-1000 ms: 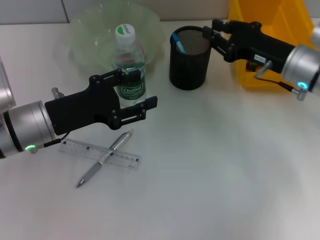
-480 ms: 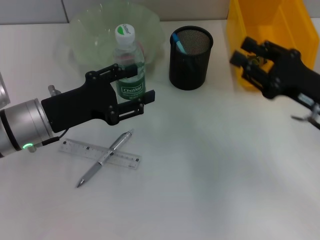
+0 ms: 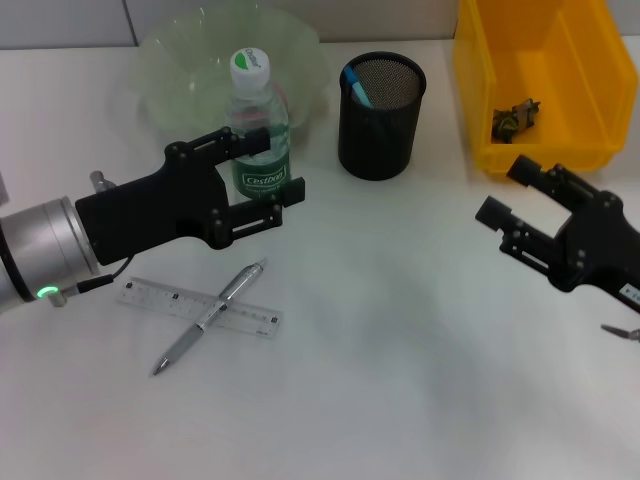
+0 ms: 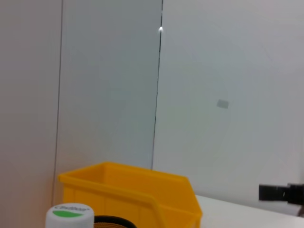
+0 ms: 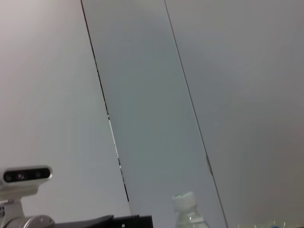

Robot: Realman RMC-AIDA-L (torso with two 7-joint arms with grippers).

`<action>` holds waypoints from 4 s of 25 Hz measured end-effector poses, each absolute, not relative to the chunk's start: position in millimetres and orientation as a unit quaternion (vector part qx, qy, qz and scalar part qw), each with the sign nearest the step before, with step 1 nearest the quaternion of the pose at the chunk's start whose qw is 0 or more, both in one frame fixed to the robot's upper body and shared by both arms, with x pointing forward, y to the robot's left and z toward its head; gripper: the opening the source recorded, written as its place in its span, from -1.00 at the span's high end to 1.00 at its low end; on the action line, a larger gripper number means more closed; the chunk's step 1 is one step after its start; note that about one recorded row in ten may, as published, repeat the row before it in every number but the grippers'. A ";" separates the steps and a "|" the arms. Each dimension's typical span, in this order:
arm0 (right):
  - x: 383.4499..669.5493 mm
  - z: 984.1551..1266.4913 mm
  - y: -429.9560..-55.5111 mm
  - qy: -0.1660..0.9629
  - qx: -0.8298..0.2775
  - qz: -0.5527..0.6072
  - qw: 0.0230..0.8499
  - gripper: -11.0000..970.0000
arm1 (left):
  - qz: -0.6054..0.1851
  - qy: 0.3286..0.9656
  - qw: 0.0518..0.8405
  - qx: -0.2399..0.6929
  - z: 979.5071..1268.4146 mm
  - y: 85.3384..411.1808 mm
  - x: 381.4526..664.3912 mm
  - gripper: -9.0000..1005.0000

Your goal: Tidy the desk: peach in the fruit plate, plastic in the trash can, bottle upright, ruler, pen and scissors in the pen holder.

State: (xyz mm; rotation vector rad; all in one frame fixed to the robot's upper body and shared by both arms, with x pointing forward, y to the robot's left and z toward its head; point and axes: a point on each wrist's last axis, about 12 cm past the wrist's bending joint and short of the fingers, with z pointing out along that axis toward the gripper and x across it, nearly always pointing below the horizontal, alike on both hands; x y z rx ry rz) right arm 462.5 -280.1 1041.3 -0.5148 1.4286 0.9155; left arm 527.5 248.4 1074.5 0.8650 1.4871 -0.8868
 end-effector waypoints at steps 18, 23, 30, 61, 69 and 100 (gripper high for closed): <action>457.1 1032.6 -277.0 0.638 -0.212 0.401 0.622 -0.48 | -0.256 0.699 0.401 0.535 1180.3 240.8 544.0 -0.44; 457.0 1031.1 -276.7 0.642 -0.209 0.400 0.620 -0.48 | -0.223 0.724 0.334 0.561 1185.2 226.5 542.4 -0.44; 459.7 1032.0 -276.0 0.642 -0.208 0.402 0.619 -0.48 | -0.175 0.741 0.244 0.601 1178.4 203.5 540.9 -0.44; 461.5 1029.7 -268.3 0.643 -0.200 0.412 0.613 -0.48 | -0.105 0.693 0.162 0.695 1148.6 151.5 539.7 -0.44; 457.8 1027.2 -266.8 0.646 -0.196 0.417 0.608 -0.48 | -0.104 0.698 0.149 0.693 1138.0 149.7 543.9 -0.44; 460.8 1027.3 -260.8 0.645 -0.194 0.428 0.603 -0.48 | -0.075 0.702 0.128 0.696 1119.6 149.7 554.5 -0.44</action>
